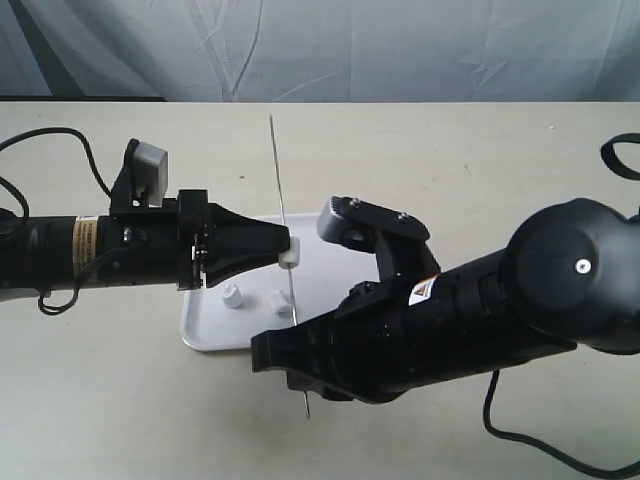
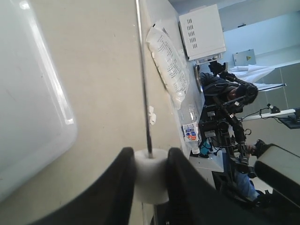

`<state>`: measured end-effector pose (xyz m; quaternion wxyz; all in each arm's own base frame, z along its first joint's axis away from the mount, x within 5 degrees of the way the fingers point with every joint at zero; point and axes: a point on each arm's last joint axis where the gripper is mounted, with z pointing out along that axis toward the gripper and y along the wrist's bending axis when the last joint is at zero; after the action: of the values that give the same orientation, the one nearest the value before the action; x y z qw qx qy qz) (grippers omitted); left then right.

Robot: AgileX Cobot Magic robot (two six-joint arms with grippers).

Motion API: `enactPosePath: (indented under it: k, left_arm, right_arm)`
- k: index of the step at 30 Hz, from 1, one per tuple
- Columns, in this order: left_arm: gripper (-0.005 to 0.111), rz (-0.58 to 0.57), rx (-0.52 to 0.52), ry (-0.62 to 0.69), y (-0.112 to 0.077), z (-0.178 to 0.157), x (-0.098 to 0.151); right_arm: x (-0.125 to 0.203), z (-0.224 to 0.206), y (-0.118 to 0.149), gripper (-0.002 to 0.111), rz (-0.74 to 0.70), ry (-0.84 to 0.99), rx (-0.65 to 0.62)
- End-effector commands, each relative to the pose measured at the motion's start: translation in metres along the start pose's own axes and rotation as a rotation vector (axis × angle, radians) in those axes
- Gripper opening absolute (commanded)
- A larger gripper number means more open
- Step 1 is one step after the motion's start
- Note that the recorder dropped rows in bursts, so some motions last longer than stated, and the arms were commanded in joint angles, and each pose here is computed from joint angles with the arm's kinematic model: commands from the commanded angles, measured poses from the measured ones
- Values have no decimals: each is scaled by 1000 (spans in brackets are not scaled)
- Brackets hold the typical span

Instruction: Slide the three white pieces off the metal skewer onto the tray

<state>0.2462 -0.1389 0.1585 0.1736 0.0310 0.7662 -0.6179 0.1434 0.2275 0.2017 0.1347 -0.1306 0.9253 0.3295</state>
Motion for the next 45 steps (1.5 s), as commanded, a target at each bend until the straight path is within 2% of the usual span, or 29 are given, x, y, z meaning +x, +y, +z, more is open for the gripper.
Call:
enactPosePath:
  k: [1, 14, 19, 21, 24, 27, 36, 42, 45]
  left_arm:
    - [25, 8, 14, 6, -3, 2, 0]
    - [25, 19, 7, 55, -2, 1, 5]
    - [42, 13, 5, 61, -2, 1, 5]
    - [43, 11, 5, 61, -2, 1, 5]
    - [39, 4, 7, 51, -2, 1, 4]
    - [39, -9, 9, 36, -2, 1, 3]
    - [38, -148, 8, 28, -2, 1, 2]
    - [23, -151, 8, 26, -2, 1, 2]
    - [22, -162, 8, 24, -2, 1, 2]
  right_arm:
    - [-1, -1, 3, -1, -39, 1, -17]
    - [1, -1, 5, -1, -66, 25, -36]
    - [2, -1, 5, -1, -68, 29, -36]
    - [2, -1, 5, -1, -68, 29, -36]
    - [1, -1, 5, -1, -68, 25, -35]
    - [1, -1, 4, -1, -74, 20, -31]
    - [-5, -1, 3, -1, -81, -38, -14]
    - [-5, -1, 3, -1, -84, -42, -12]
    - [-6, -1, 2, -1, -90, -48, -8]
